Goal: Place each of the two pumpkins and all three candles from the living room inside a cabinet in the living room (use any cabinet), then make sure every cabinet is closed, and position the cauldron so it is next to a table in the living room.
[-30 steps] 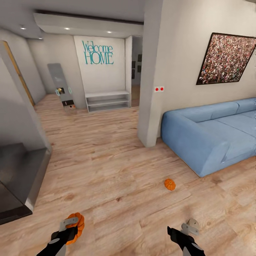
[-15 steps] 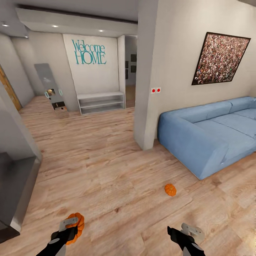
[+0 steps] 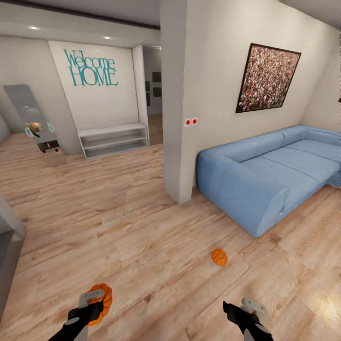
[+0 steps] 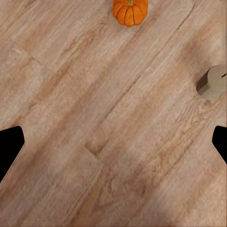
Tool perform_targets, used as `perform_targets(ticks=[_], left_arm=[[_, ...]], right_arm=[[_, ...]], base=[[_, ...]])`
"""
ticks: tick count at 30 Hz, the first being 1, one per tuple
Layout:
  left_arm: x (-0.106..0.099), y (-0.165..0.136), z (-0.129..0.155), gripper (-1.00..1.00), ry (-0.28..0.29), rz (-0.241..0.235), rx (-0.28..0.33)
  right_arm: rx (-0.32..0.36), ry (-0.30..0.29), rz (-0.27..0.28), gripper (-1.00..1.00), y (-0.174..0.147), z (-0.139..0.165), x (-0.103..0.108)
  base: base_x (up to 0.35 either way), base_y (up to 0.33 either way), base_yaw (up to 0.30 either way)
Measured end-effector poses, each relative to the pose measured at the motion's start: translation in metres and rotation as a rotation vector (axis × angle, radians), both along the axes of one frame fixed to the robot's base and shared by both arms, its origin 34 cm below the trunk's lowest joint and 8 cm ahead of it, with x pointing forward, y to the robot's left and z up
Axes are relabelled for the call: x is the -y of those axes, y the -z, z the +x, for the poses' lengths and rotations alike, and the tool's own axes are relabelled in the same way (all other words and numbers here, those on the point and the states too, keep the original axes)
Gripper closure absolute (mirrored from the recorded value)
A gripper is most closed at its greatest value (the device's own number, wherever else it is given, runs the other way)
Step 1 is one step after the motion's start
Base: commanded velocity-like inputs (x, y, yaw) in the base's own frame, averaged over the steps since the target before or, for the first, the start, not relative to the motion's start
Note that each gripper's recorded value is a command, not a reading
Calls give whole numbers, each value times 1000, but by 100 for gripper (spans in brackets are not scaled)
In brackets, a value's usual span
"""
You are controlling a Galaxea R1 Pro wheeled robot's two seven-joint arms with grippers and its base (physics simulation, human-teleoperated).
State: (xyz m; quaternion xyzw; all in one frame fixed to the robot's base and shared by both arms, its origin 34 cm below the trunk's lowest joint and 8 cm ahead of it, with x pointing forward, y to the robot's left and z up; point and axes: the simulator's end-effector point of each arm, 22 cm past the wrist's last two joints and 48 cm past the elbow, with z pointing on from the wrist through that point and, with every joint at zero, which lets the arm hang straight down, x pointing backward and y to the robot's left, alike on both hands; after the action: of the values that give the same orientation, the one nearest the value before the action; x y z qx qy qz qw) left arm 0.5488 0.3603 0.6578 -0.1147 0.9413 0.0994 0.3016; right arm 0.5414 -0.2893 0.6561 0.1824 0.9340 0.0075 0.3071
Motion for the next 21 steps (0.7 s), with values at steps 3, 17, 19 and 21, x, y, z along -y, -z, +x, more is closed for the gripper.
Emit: perform_targets(ticks=[3, 17, 19, 21], left_arm=[[0, 0, 0, 100, 0, 0, 0], [0, 0, 0, 100, 0, 0, 0], [0, 0, 0, 100, 0, 0, 0], [0, 0, 0, 100, 0, 0, 0]], right_arm=[[1, -1, 0, -100, 0, 0, 0], [4, -1, -1, -100, -1, 1, 0], [5, -4, -10, -100, -1, 2, 1], [6, -4, -13, -100, -1, 2, 2]], base=[[299, 156, -30], [298, 157, -84], [297, 158, -3], [297, 154, -1]])
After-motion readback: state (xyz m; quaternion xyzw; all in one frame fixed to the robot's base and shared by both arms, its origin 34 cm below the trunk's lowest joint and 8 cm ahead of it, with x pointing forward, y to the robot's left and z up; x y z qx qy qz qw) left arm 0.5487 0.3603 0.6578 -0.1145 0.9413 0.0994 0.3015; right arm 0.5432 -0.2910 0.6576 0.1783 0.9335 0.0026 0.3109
